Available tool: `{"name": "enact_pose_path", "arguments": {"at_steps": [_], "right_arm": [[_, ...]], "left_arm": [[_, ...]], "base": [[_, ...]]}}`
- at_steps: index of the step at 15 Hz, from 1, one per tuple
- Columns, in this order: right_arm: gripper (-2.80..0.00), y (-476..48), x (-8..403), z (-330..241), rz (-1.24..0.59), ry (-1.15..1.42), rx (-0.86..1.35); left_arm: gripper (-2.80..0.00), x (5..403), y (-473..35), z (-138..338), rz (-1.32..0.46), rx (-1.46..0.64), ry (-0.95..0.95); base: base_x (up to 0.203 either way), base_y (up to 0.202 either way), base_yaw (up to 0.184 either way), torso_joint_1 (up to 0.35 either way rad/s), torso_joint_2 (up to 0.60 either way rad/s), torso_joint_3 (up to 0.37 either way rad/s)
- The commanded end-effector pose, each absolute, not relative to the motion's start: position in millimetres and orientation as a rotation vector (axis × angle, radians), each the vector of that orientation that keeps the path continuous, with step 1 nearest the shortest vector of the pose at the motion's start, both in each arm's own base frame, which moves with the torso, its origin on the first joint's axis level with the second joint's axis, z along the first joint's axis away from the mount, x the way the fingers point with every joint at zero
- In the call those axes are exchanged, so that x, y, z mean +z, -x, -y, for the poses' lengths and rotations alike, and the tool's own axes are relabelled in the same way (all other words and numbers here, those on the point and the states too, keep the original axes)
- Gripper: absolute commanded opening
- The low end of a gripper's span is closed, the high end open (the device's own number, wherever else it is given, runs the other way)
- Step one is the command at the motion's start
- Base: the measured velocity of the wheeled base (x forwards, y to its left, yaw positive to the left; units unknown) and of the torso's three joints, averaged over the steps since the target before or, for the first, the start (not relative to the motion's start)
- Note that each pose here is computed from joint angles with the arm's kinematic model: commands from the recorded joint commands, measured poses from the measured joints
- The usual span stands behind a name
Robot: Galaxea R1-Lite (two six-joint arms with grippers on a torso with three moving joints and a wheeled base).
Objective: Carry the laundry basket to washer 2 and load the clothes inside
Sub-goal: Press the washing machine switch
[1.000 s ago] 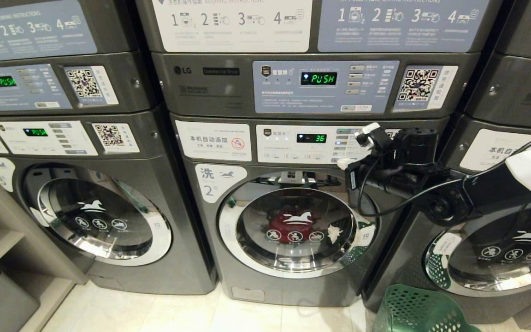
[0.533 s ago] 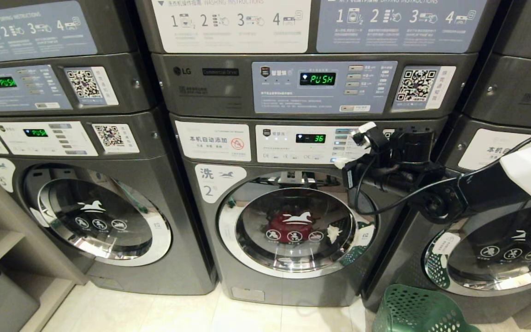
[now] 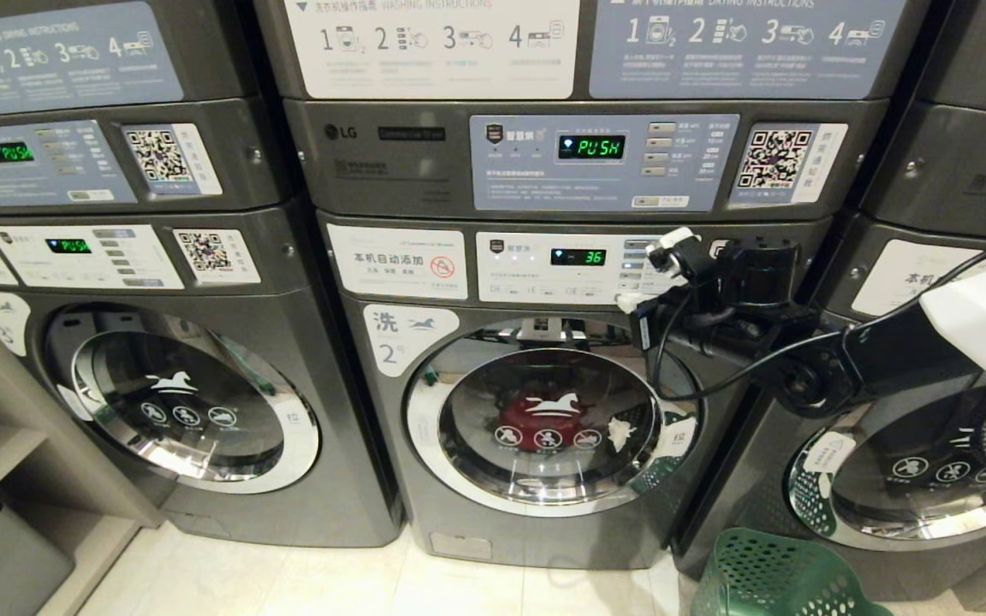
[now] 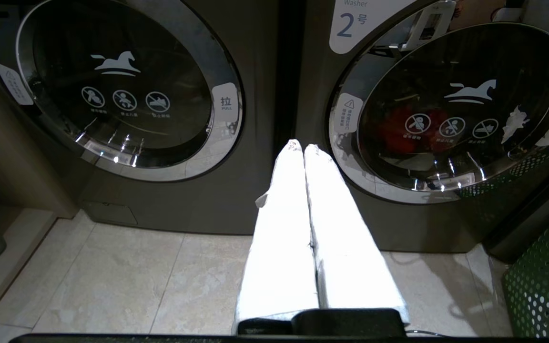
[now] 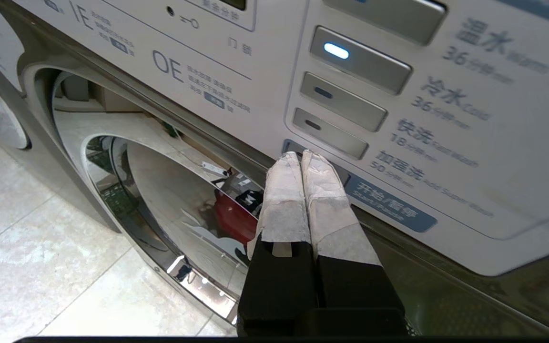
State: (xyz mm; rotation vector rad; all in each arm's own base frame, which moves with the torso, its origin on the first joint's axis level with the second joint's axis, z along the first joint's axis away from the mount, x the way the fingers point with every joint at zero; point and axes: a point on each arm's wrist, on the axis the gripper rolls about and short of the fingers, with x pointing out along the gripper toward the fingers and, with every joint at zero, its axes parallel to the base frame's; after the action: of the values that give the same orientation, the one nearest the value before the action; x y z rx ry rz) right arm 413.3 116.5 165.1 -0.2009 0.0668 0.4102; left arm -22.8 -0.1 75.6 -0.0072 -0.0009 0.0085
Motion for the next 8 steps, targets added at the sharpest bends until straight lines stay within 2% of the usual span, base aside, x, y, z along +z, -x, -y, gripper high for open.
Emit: {"name": "enact_pose_path", "arguments": {"at_steps": [1, 8], "right_arm": [[-2.8, -407, 170, -113, -0.063, 0.202, 0.407], [-2.8, -393, 173, -96, -0.086, 0.202, 0.383]], "left_arm": [[-2.8, 76, 23, 0, 0.0, 0.009, 0.008], [-2.8, 76, 23, 0, 0.0, 0.009, 0.008]], "base": [[0.0, 0.0, 0.0, 0.0, 0.0, 0.0], [0.0, 0.0, 0.0, 0.0, 0.0, 0.0]]}}
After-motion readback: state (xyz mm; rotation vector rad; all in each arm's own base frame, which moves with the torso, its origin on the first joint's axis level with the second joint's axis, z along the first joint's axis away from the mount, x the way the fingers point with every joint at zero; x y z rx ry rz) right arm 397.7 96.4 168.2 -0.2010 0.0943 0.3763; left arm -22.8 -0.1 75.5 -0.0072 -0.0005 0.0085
